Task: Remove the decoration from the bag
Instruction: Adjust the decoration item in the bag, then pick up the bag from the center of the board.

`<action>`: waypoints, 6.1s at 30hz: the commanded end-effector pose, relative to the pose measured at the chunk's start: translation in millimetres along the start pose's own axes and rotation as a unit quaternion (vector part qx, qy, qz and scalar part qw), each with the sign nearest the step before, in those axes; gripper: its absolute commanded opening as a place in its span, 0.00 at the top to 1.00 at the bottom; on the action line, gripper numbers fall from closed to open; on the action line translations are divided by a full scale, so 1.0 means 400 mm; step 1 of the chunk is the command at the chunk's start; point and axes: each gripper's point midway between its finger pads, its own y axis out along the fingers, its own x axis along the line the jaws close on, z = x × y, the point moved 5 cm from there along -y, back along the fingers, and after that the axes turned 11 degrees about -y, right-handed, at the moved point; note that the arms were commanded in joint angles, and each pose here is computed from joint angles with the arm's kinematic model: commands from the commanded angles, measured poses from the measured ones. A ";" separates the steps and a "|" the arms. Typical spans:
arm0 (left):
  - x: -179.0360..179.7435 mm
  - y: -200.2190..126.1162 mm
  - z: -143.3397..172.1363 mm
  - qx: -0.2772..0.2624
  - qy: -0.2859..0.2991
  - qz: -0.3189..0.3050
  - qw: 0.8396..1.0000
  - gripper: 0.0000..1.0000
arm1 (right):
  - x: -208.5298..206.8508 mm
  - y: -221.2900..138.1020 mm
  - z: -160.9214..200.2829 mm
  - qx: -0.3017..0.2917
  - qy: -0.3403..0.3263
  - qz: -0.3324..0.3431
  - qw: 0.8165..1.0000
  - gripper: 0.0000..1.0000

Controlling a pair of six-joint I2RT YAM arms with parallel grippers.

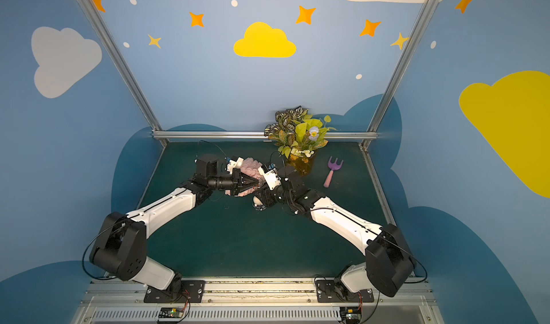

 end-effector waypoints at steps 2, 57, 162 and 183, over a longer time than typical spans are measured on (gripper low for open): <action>-0.040 -0.002 0.001 0.014 0.023 0.019 0.999 0.98 | 0.008 0.004 -0.033 -0.015 -0.002 -0.007 1.000 0.57; -0.009 -0.005 -0.037 -0.053 0.057 0.023 0.997 0.84 | -0.053 0.018 0.074 -0.043 0.228 0.057 0.971 1.00; 0.122 0.035 0.005 -0.141 0.186 -0.229 0.945 0.98 | -0.109 -0.059 0.223 0.059 0.228 -0.080 0.969 0.63; -0.072 -0.034 0.074 -0.086 0.265 -0.188 0.942 0.98 | -0.051 -0.114 0.072 -0.103 0.119 0.007 0.988 0.50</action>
